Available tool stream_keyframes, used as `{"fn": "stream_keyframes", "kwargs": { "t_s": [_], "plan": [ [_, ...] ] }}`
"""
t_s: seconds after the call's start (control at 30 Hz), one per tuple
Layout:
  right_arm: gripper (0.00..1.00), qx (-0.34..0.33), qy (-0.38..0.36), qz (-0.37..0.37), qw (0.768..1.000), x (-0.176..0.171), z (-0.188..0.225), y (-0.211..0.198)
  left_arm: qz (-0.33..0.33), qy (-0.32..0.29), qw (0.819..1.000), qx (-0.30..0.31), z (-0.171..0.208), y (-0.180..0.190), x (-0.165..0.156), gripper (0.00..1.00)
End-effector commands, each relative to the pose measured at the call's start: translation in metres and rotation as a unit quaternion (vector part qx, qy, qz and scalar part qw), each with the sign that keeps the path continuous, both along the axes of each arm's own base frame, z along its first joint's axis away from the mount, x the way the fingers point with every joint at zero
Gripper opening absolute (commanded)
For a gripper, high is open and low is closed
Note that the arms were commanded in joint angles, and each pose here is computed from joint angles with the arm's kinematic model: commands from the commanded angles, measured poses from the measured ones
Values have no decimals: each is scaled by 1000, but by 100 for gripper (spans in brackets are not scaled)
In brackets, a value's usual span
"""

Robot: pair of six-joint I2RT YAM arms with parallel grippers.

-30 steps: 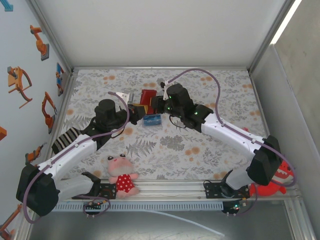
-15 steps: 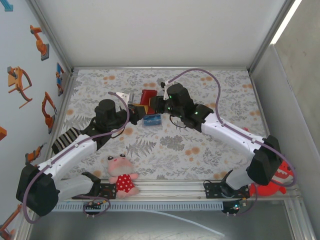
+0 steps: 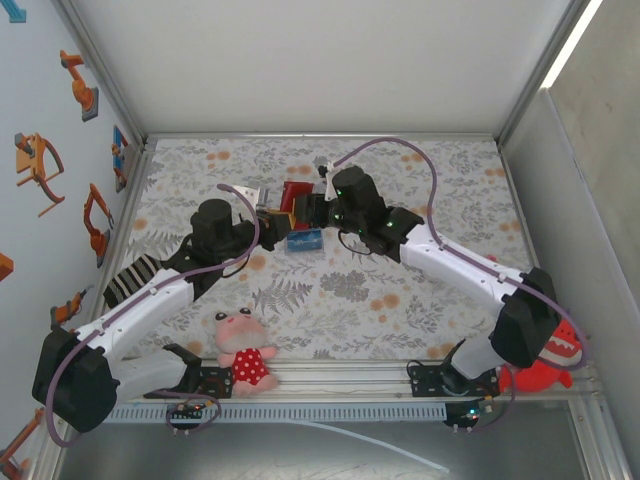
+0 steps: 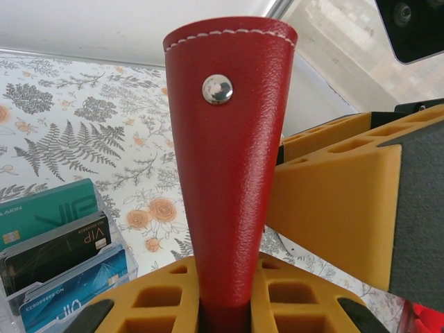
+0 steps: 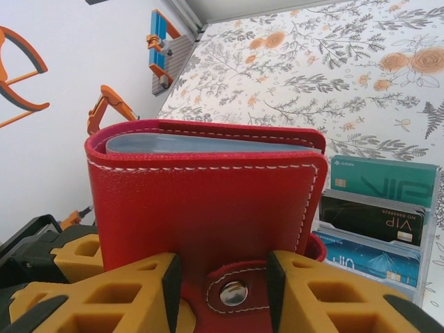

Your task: Take the credit cards out of the card holder

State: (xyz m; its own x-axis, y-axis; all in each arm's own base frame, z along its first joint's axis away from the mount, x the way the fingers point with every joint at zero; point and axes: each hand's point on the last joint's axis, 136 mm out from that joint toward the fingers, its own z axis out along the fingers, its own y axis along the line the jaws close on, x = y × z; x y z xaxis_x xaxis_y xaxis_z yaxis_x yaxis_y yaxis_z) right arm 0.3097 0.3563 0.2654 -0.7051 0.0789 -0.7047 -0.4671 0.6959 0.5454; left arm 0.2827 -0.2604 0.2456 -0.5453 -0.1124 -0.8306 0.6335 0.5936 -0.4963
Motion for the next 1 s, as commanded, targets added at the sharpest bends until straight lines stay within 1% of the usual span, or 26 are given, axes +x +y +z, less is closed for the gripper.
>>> {"fn": "stream_keyframes", "kwargs": {
  "t_s": [0.0, 0.1, 0.27, 0.43, 0.77, 0.9, 0.97],
  "plan": [
    [34, -25, 20, 3, 999, 1, -15, 0, -28, -55, 997, -47, 41, -8, -7, 0],
    [30, -42, 25, -9, 999, 2, -23, -6, -27, -58, 997, -49, 43, -8, -7, 0],
    [28, -62, 33, -19, 997, 2, -32, -13, -25, -63, 996, -52, 46, -8, -6, 0],
    [23, -76, 36, -26, 996, 2, -37, -18, -15, -64, 996, -52, 47, -6, -4, 0],
    [6, -85, 28, -39, 995, 2, -35, -27, -5, -67, 996, -54, 48, -2, -3, 0],
    [2, -84, 23, -45, 995, 2, -31, -31, -2, -68, 996, -54, 48, 0, -4, 0],
    [1, -85, 19, -51, 995, 1, -29, -35, -1, -67, 996, -51, 46, 0, -4, 0]
  ]
}}
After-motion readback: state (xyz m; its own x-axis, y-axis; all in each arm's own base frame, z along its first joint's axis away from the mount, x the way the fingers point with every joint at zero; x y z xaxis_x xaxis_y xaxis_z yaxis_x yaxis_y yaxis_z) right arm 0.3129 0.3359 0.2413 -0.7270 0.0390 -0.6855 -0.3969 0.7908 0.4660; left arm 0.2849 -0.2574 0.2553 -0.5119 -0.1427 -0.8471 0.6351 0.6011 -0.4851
